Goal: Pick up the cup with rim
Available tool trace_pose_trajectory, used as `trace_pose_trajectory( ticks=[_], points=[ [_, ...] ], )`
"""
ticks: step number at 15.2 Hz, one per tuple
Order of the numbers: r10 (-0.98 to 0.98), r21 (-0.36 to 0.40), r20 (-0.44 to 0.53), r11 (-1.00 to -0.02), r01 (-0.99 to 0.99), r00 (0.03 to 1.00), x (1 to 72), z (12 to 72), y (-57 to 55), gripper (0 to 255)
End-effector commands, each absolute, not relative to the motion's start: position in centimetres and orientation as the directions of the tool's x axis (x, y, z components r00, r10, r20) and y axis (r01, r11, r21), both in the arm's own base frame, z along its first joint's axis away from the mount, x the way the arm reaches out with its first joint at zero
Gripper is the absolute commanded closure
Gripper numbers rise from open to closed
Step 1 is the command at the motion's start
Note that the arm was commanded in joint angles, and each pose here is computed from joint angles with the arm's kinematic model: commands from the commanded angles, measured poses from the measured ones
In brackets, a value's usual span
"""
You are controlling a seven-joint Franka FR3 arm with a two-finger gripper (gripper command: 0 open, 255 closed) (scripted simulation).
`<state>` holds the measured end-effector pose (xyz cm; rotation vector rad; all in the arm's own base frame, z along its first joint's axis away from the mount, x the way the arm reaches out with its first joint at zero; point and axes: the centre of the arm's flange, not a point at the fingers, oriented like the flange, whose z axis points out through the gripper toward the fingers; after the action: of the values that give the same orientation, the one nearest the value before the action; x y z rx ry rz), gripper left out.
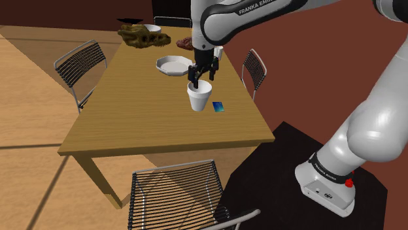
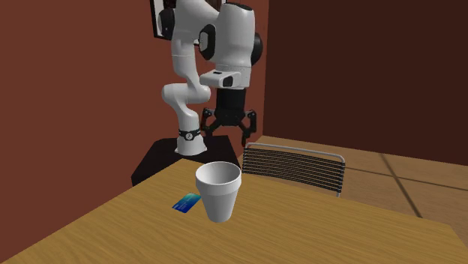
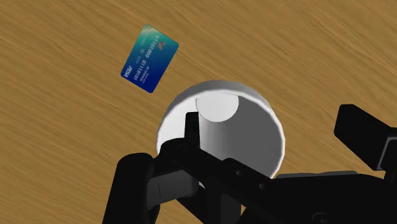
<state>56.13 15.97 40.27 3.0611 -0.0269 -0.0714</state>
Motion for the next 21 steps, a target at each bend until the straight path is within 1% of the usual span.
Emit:
trace_pose_trajectory(
  ticks=[1,5,14,15,21],
  points=[
    [-0.02,0.08,-0.043,-0.997,-0.017,0.999,58.3,38.4,16.7,0],
    [-0.021,0.082,-0.04,-0.997,-0.017,0.999,61.7,35.9,18.4,0],
    [-0.021,0.082,-0.04,-0.997,-0.017,0.999,61.7,31.9,18.4,0],
    [-0.021,0.082,-0.04,-0.997,-0.017,0.999,61.7,31.8,18.4,255],
    [-0.021,0.081,-0.04,-0.997,-0.017,0.999,61.8,31.8,18.4,255]
  ],
)
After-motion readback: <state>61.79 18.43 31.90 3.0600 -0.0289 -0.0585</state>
